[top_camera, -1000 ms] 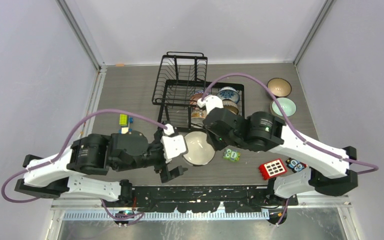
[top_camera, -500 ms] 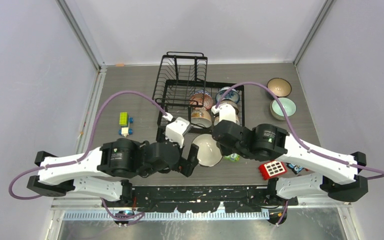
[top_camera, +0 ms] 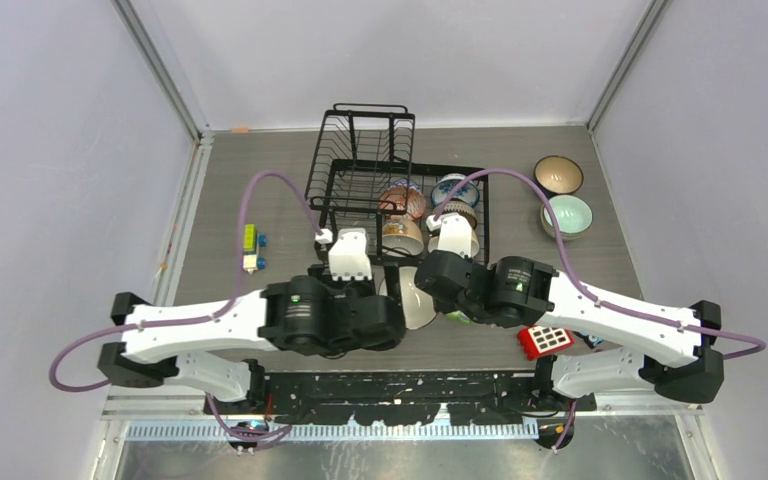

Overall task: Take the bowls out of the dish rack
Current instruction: Place the bowl at the center of the board.

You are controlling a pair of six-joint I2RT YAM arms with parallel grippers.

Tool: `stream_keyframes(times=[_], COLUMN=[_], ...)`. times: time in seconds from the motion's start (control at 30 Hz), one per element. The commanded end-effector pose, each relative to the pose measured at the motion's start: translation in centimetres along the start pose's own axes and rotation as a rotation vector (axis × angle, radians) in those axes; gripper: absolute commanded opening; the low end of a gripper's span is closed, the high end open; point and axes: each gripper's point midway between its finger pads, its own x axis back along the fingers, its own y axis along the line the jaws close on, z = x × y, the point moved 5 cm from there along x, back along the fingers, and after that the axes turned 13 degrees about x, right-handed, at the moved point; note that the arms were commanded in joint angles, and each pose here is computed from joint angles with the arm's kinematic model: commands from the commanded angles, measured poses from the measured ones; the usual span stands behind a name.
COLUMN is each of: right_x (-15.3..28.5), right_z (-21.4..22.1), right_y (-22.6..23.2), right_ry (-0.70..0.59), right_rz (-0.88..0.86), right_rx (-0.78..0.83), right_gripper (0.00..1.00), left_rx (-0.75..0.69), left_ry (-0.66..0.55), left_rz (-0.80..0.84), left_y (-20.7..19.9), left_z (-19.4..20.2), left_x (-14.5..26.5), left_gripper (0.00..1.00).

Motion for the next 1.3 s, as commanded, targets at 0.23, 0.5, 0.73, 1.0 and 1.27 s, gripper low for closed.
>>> stream_keyframes(times=[0.23, 0.5, 0.73, 1.0, 1.27], right_x=[0.0, -0.1, 0.0, -0.2, -0.3], right_z=[-3.0, -3.0, -3.0, -3.1, -3.3], right_y=[1.1, 1.2, 1.2, 1.4, 1.7], right_ry=[-0.137, -0.137, -0.136, -0.129, -0.127], right_rz=[-0.011, -0.015, -0.017, -0.011, -0.014], right_rx=[-0.177, -0.181, -0.185, -0.180, -0.176], right_gripper=[0.01, 0.01, 0.01, 0.01, 0.01], left_rx=[0.041, 0.037, 0.026, 0.012, 0.001], left_ry=[-0.086, -0.068, -0.056, -0.037, -0.029], left_rz=[-0.166, -0.162, -0.177, -0.197, -0.212], left_y=[1.2, 0.9, 0.2, 0.1, 0.1], left_z=[-0.9, -0.8, -0.4, 0.1, 0.1], left_x=[-2.5, -3.4, -4.0, -4.4, -4.4], left_gripper=[0.84, 0.39, 0.31, 0.15, 0.00])
